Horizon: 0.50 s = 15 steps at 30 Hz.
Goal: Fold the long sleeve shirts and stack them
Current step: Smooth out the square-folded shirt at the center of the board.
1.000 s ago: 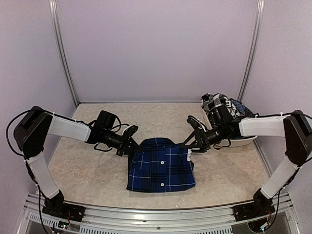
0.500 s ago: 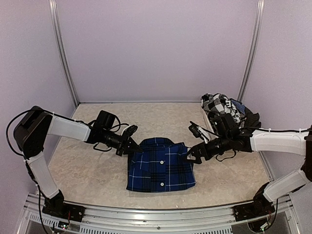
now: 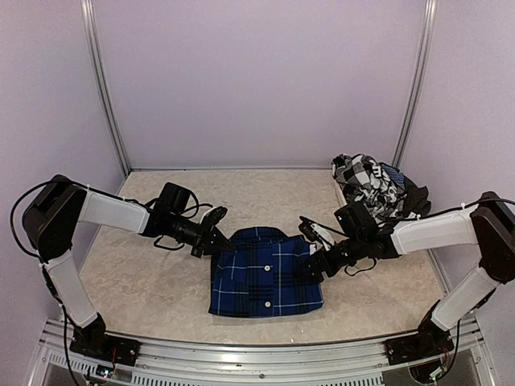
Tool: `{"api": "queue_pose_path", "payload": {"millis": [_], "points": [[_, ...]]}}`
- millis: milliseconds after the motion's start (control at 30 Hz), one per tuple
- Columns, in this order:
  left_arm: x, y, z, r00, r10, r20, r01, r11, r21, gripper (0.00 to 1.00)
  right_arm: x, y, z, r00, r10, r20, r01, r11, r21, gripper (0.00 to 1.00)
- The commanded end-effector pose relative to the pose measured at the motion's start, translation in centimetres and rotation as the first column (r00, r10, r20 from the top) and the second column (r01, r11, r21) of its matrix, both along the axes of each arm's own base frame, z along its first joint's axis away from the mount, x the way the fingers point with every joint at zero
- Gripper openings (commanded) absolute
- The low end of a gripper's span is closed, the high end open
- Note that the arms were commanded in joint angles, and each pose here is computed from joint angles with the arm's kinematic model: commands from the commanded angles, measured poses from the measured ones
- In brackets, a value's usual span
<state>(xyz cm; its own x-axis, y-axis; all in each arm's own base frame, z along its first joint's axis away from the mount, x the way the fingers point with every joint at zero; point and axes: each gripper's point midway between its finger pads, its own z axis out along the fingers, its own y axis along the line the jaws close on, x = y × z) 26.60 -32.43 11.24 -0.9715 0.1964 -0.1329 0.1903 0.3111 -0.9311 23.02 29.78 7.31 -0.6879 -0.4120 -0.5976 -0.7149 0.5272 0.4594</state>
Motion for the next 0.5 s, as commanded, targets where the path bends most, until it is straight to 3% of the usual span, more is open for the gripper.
{"api": "queue_pose_path", "payload": {"millis": [0,133,300,333,467], "points": [[0.3,0.5,-0.3,1.000,0.009,0.015,-0.009,1.000,-0.008,0.00,-1.1,1.5,0.4,0.995,0.090,0.031,-0.092,0.993,0.070,0.74],[0.6,1.1,-0.6,0.999,0.035,0.013,-0.035,0.999,0.004,0.00,-2.3,2.1,1.1,0.989,0.149,0.000,-0.148,0.980,0.132,0.55],[1.6,2.4,0.0,0.995,0.092,0.034,-0.093,0.996,0.009,0.00,-3.1,2.4,2.6,0.984,0.173,-0.026,-0.166,0.970,0.178,0.05],[1.7,2.5,0.1,0.994,0.099,0.039,-0.100,0.995,0.010,0.00,-3.1,2.4,2.8,0.984,0.173,-0.036,-0.164,0.970,0.182,0.00],[2.3,2.9,0.7,0.990,0.125,0.057,-0.126,0.992,0.008,0.00,-3.3,3.0,3.7,0.976,0.178,-0.124,-0.152,0.969,0.197,0.00]]}}
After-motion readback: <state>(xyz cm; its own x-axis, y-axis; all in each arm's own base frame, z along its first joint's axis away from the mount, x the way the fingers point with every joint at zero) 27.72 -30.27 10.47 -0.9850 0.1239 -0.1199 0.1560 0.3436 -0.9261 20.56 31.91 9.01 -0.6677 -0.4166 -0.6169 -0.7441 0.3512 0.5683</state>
